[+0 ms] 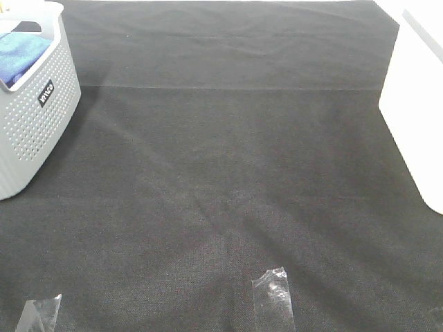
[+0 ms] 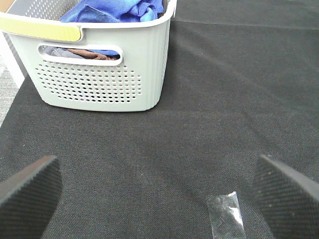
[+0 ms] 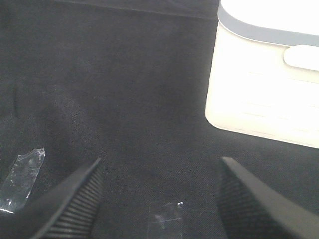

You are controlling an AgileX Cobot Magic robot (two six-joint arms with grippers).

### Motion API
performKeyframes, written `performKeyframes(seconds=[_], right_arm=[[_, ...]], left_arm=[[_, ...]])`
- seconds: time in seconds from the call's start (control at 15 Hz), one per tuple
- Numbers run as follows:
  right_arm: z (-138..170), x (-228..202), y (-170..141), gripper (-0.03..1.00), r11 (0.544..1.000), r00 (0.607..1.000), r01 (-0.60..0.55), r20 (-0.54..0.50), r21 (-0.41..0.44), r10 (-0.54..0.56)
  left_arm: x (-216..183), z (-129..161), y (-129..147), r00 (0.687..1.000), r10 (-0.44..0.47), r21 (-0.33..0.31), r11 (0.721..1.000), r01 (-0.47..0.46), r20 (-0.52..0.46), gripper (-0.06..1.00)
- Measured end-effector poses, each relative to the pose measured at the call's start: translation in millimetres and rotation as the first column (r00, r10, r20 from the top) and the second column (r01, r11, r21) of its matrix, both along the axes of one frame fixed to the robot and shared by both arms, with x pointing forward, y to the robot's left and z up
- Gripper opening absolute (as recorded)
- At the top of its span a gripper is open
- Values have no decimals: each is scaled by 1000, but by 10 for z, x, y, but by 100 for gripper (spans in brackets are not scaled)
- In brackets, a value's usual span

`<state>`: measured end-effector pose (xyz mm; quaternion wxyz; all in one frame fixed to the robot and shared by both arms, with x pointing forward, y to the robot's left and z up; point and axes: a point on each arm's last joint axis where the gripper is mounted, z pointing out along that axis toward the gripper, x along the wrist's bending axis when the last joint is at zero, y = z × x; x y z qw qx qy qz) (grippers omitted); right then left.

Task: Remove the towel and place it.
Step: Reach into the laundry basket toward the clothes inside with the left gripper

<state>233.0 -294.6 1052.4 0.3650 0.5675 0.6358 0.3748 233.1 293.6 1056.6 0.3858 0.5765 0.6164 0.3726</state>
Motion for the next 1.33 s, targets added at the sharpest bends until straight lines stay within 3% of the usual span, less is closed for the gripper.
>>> performKeyframes(seconds=[1.33], right_arm=[[0, 0, 0, 66, 1000, 1000, 0, 0, 0, 0]], left_arm=[[0, 0, 0, 1000, 0, 0, 1000, 0, 0, 99]])
